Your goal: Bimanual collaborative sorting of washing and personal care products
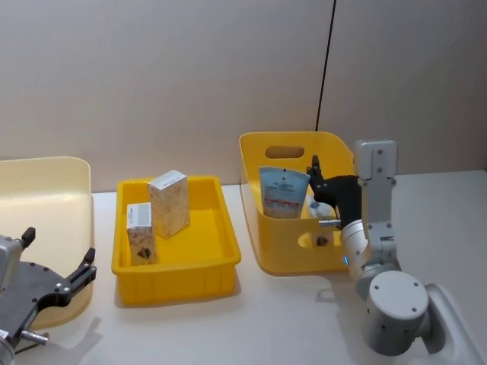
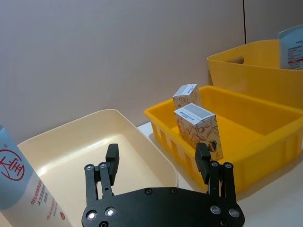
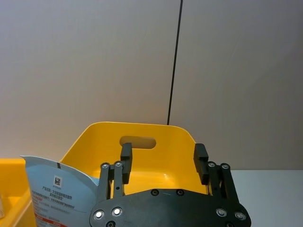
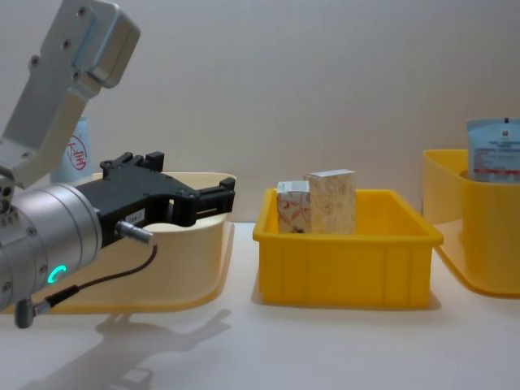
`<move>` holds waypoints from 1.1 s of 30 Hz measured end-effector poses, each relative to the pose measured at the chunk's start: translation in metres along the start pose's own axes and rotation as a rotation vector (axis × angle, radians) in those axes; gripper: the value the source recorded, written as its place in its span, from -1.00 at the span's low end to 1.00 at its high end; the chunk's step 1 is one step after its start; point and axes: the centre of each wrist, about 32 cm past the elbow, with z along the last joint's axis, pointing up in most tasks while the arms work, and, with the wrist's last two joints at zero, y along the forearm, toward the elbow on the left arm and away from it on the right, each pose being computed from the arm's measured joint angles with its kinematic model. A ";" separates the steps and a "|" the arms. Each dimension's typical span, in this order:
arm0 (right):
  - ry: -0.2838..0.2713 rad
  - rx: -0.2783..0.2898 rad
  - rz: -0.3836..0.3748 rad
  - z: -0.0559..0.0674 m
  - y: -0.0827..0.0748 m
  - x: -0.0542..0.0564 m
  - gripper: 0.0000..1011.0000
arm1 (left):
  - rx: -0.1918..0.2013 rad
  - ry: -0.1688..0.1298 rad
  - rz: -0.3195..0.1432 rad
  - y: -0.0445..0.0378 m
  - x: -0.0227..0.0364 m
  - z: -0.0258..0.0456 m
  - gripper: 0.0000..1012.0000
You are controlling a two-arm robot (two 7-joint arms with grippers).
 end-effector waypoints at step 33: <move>0.029 0.224 -0.005 0.011 -0.009 0.003 0.98 | 0.000 0.000 0.000 0.0000 0.0000 0.0000 0.98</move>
